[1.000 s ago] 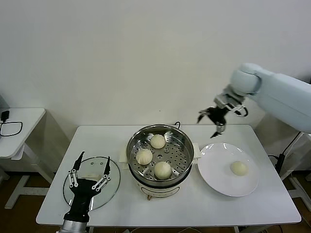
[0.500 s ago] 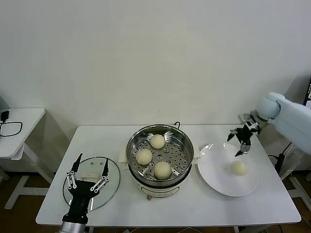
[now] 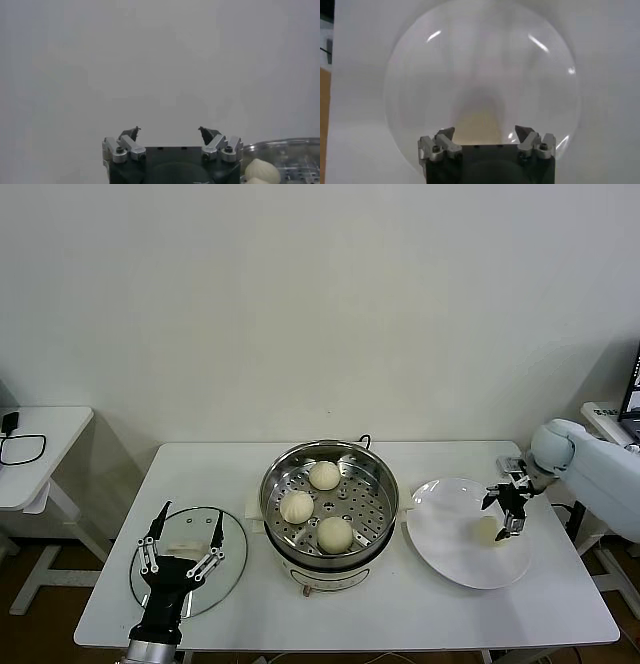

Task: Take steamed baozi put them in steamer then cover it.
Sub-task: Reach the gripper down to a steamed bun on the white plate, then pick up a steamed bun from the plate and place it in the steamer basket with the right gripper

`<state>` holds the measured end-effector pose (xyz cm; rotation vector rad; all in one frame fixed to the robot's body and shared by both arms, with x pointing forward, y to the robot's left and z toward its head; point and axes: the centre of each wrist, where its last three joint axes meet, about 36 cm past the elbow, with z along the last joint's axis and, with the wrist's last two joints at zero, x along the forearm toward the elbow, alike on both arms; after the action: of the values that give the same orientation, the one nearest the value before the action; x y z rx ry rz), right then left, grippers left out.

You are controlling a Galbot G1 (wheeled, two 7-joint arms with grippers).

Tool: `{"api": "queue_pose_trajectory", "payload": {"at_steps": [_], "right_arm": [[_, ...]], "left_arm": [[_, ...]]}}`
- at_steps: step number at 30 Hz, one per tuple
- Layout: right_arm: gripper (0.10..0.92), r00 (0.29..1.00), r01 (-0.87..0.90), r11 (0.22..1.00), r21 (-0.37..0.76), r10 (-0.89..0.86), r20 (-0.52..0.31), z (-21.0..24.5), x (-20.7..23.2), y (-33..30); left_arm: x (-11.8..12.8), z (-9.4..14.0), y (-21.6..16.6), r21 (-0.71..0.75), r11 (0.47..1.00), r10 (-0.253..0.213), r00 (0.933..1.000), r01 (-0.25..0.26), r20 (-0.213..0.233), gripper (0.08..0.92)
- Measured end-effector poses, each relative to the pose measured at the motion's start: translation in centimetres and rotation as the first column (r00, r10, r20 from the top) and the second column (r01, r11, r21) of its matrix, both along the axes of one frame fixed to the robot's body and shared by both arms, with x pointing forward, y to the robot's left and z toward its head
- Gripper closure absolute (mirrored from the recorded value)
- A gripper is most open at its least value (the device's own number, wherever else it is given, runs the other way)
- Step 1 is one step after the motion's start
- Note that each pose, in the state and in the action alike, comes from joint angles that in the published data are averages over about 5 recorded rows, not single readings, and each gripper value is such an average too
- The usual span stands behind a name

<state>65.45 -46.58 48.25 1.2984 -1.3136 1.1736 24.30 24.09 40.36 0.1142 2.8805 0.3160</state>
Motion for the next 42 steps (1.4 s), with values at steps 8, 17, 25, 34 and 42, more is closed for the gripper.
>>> {"api": "queue_pose_trajectory", "payload": {"at_steps": [8,17,25,34,42], "right_arm": [[0.2,1.0,0.016,1.0,0.003,-0.016,0.009,-1.6,-0.4,0.0],[0.327,1.0,0.024,1.0,-0.008,-0.024,0.008,-1.9,-0.6,-0.2],[0.381,1.0,0.021,1.0,-0.014,-0.021,0.008,-1.1,-0.7,0.1],[0.386,0.999,-0.054,0.998,0.014,0.054,0.009,4.8,1.6,4.1],[0.386,0.984,-0.176,0.983,0.058,0.174,0.038,14.5,4.1,12.4]], "left_arm": [[0.5,-0.4,0.5,0.008,1.0,0.011,0.9999,-0.011,-0.002,0.177],[0.6,-0.8,0.5,0.007,1.0,0.011,0.9999,-0.011,-0.009,0.177],[0.6,-0.8,0.4,0.005,1.0,0.009,0.9999,-0.009,-0.007,0.177],[0.8,-0.3,0.3,0.002,1.0,-0.002,1.0,0.002,0.006,0.177],[1.0,0.0,0.2,0.002,1.0,-0.014,0.9998,0.014,0.015,0.177]]}}
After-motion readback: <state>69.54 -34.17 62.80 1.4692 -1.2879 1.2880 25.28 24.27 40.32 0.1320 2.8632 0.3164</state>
